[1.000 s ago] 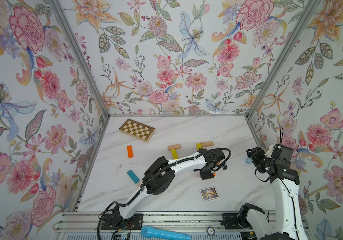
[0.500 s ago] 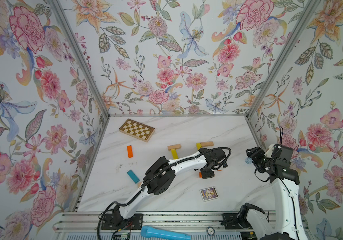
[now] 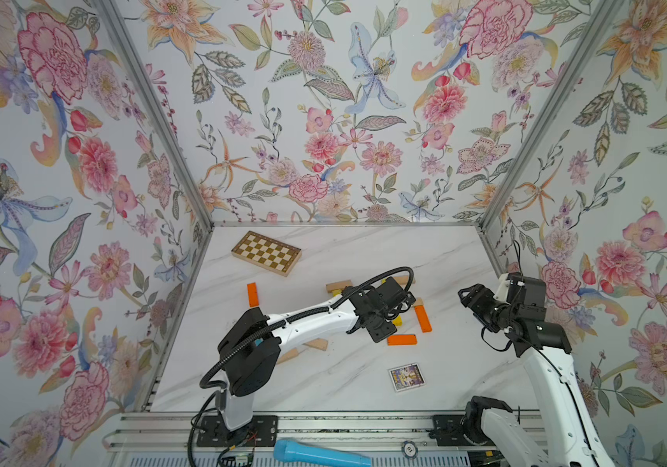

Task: Assemble the number 6 with building blocks
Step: Place the building block at the center of the board, then assemble the building block at the center of the board.

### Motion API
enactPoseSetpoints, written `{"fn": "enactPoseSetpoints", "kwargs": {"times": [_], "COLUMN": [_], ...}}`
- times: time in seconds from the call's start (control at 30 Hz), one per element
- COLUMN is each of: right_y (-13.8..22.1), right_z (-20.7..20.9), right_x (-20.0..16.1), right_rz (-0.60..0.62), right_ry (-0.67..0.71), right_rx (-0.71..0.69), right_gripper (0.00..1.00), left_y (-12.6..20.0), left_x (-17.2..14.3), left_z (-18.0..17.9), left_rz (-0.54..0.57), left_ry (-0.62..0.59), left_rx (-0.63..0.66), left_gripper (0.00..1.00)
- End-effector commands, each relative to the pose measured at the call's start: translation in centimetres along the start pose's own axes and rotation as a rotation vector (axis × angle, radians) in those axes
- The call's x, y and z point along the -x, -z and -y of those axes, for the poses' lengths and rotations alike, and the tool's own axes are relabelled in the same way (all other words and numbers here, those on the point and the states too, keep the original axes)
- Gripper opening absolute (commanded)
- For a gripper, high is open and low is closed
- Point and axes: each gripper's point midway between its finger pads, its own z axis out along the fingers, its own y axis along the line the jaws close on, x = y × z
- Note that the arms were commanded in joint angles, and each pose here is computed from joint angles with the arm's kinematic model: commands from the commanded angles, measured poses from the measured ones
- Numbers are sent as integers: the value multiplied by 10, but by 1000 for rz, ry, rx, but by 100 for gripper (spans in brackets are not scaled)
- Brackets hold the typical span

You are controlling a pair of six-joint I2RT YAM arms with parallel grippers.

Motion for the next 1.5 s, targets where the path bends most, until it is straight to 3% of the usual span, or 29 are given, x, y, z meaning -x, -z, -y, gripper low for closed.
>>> {"fn": "enactPoseSetpoints", "kwargs": {"times": [0.0,0.27,0.5,1.07,1.47], "right_y": [-9,-21,-31,-65,-81], "right_z": [11,27,35,41,52], "right_x": [-29,-99,-136,-155,-163], "right_rz": [-72,-243,-351,-403,-422], "right_ry": [35,87,94,53,50], "right_rx": [-59,-122,-135,-148,-176], "right_gripper": [70,67,55,27,23], "left_y": [-5,-30,-46,-74,-84], "left_x": [-7,-11,-11,-22,-25], "left_z": [13,42,49,55,54], "left_rz": [56,90,90,47,29], "left_ry": [90,122,125,144,138], "left_rx": [-26,-77,-86,-106,-116], "left_gripper": [54,47,41,7,0]}}
